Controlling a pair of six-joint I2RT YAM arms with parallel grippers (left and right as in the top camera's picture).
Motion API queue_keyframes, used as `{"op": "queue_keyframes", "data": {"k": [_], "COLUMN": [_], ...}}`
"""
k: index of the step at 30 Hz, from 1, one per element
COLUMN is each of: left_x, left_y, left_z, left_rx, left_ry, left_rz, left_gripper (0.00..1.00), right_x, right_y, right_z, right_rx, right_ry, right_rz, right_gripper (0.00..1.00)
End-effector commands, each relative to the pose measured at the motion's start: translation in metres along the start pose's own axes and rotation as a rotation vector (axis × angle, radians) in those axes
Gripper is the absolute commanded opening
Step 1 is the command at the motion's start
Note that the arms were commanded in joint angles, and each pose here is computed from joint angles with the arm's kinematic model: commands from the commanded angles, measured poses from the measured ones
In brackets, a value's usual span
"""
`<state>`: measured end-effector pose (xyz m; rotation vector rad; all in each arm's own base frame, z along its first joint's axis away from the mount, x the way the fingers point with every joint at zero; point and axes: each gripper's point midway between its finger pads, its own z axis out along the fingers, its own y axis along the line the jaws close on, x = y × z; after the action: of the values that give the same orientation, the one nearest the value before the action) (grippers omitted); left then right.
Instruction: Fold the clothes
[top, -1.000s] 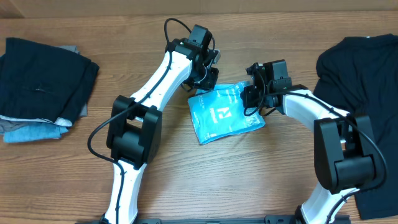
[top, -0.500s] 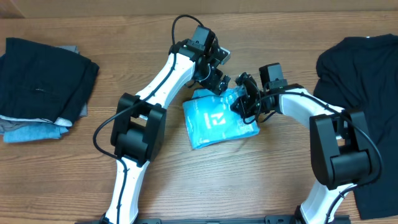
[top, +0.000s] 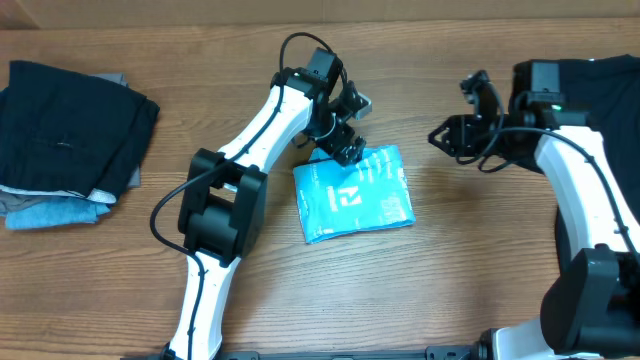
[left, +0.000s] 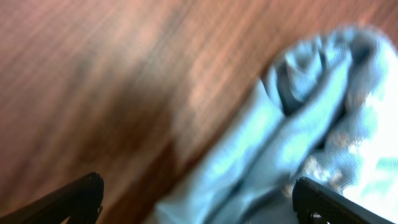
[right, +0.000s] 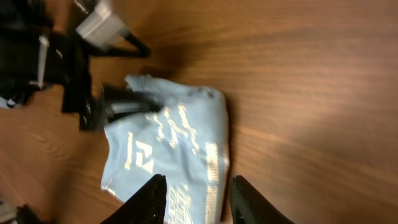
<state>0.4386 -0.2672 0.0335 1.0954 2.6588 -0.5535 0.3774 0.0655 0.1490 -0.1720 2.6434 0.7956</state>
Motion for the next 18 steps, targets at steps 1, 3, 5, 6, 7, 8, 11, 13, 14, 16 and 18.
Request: {"op": "queue_keyframes", "data": {"k": [1,3,5,6,7,8,11,13,14,16,18], "left_x": [-0.021,-0.031,-0.036,-0.036,-0.035,-0.032,-0.019,-0.013,-0.011,-0.007,-0.006], "left_y": [0.025,0.028,0.025,0.021,0.007,0.003,-0.016,-0.026,-0.03,-0.035,-0.036], "left_z": [-0.026,-0.043,-0.061,-0.066,-0.068,-0.065,-0.049,-0.04,-0.036,-0.027,-0.022], "left_rx": [0.085,0.137,0.194,0.222,0.28,0.286,0.257,0.218,0.206,0.157,0.119], "left_ry": [-0.133,-0.189,-0.228,-0.237,-0.241,-0.226,-0.135,-0.077,-0.057,-0.009,0.02], "left_rz": [-0.118,-0.089,-0.038,-0.017,0.034,0.059,0.172,0.259,0.293,0.37,0.418], "left_gripper": [1.0,1.0,1.0,1.0,1.0,1.0,1.0,1.0,1.0,1.0,1.0], "right_x": [-0.001,0.002,0.008,0.01,0.016,0.018,0.022,0.027,0.03,0.03,0.03], "right_y": [-0.011,-0.015,-0.02,-0.023,-0.03,-0.033,-0.038,-0.043,-0.048,-0.052,-0.052], "right_z": [-0.018,-0.02,-0.02,-0.021,-0.021,-0.021,-0.021,-0.023,-0.024,-0.025,-0.025], "right_rx": [0.013,0.022,0.054,0.069,0.114,0.13,0.158,0.195,0.224,0.249,0.25], "right_ry": [-0.027,-0.017,0.004,0.012,0.035,0.041,0.056,0.077,0.088,0.091,0.09], "right_rz": [0.045,0.063,0.077,0.082,0.092,0.094,0.099,0.108,0.11,0.109,0.108], "right_gripper": [0.41,0.61,0.8,0.95,1.0,1.0,1.0,1.0,1.0,1.0,1.0]}}
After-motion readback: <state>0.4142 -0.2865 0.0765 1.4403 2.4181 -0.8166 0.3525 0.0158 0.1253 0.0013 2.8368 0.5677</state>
